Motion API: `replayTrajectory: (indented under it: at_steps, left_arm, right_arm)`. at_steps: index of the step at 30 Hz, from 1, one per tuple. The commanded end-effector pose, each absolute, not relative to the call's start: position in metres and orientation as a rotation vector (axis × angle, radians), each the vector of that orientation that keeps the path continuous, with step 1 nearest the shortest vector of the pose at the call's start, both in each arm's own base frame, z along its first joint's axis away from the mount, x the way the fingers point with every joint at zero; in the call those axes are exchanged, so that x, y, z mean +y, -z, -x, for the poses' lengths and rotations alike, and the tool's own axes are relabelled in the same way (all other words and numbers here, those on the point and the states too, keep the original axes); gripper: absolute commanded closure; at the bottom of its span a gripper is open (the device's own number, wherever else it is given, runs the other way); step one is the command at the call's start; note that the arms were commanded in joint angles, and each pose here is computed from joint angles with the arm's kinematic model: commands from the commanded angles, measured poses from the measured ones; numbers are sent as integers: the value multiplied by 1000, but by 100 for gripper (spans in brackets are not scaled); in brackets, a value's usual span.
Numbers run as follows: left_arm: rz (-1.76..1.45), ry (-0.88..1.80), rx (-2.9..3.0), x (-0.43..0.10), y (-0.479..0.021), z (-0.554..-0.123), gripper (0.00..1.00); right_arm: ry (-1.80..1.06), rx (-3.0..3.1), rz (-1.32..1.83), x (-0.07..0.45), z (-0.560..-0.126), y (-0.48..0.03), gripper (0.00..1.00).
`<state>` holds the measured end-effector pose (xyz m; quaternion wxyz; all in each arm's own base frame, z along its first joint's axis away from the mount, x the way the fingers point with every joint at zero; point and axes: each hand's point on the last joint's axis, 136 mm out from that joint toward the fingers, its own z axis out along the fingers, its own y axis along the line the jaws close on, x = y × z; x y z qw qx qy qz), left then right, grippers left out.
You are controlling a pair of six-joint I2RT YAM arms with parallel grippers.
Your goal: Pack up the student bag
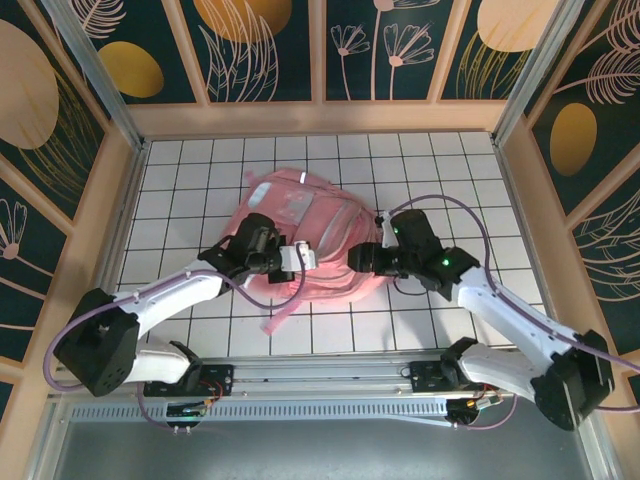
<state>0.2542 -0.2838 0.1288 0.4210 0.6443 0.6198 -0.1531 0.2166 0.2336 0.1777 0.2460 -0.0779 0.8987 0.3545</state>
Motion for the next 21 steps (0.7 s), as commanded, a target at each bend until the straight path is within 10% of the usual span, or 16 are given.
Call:
replayTrajectory:
  at_steps: [1,21]
  left_arm:
    - [-1384,649,1526,-330,-186,-269,100]
    - [-1105,1425,1977,-388,-198,-262,100]
  right_arm:
    - [-938,2368,235,229,-211,-182,39]
    - [-657,2310,424,236,-255,-179,56]
